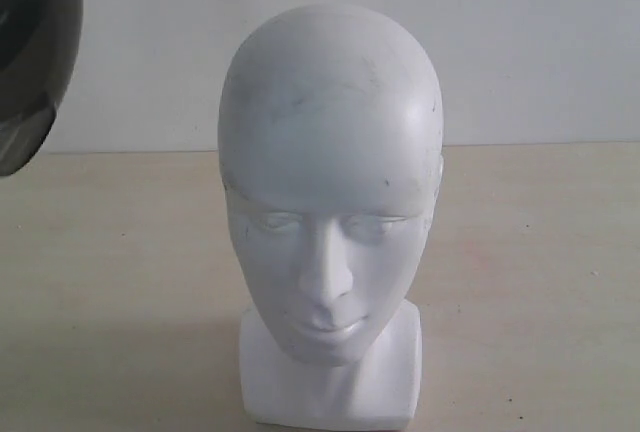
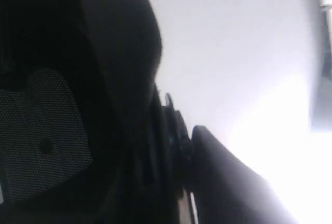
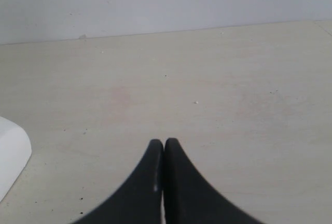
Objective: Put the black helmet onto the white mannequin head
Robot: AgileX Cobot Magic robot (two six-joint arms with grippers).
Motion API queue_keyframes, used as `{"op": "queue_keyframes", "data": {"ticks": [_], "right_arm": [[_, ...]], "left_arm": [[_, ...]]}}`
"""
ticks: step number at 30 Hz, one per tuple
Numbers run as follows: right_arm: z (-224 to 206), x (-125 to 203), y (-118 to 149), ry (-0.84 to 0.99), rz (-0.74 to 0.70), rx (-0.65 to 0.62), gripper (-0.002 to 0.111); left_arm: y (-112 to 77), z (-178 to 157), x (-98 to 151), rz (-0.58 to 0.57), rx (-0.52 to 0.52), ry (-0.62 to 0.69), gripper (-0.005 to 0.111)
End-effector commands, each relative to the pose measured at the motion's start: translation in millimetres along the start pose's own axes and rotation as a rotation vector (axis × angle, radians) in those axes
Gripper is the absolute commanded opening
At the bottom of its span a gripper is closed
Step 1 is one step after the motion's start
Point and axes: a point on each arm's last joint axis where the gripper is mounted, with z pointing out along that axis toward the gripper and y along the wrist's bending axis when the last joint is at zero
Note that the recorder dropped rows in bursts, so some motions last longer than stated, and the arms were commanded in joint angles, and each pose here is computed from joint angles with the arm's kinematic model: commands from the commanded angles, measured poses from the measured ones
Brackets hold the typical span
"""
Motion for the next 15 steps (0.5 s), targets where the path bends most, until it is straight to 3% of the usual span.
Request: {"op": "queue_keyframes", "data": {"ticks": [1,6,10,15], "right_arm": [[-0.3,-1.0,-0.3,-0.014,-0.008,0.005,0.0],[-0.3,-1.0,-0.3,-0.014,-0.008,0.005,0.0],[-0.3,-1.0,-0.3,-0.014,-0.008,0.005,0.0],[-0.3,-1.0,-0.5,-0.014,-0.02,0.007,0.0]], "left_arm": [[-27.1,-5.4,-22.4,-0.105,0.27,-0.183,0.004],[-29.4,-7.3,-27.8,-0.222,0.315,-0.224,0.004],[-24.2,-7.8,-33.9,-0.431,0.298,-0.273,0.004],[-25.1,-7.8,-37.9,-0.542,0.325,-0.287,0.004]]}}
